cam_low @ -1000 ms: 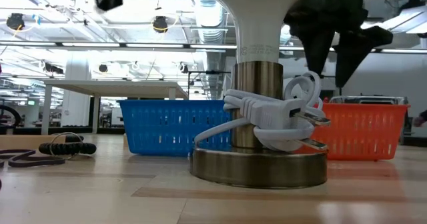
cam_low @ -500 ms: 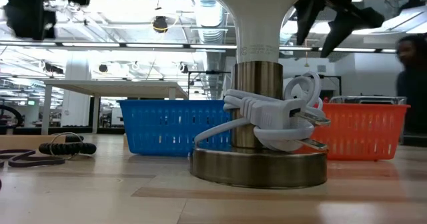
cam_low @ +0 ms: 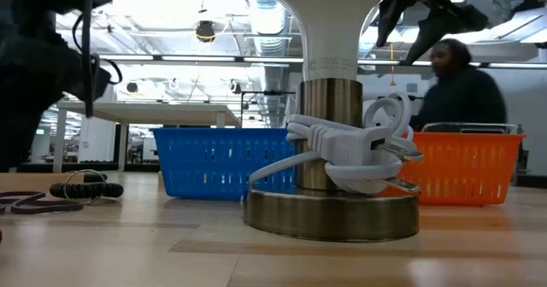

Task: Pick & Place Office Desk Supplies
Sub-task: Put the bottom brown rubber band into the orange basket

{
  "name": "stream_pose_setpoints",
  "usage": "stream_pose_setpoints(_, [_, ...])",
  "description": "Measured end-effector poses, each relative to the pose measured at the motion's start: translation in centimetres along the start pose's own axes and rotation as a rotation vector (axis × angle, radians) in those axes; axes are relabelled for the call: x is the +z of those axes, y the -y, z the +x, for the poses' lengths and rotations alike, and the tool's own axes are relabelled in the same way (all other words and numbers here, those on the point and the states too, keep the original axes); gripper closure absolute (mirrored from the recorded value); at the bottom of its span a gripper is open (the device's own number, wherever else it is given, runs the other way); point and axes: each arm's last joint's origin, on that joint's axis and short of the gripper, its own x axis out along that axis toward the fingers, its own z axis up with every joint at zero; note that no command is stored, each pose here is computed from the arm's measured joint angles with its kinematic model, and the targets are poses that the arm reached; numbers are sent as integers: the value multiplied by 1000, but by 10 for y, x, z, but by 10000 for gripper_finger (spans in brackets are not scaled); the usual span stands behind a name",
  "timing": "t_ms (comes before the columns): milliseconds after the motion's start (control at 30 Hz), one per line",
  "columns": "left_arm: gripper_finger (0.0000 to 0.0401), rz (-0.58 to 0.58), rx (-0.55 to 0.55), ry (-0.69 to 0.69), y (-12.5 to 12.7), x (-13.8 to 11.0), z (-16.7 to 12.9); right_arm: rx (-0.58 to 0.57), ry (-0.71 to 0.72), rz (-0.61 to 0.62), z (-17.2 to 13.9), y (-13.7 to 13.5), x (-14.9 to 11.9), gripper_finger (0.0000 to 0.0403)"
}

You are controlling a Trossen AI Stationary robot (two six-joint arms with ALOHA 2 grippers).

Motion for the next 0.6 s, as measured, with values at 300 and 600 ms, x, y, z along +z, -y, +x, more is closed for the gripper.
stream_pose_setpoints(300, [325,11,91,5,3,1,20,-4,-6,-7,0,0,0,163])
stream_pose_setpoints(600, [389,-1,64,16,3,7,19,-11,-8,-13,0,1,-1,163])
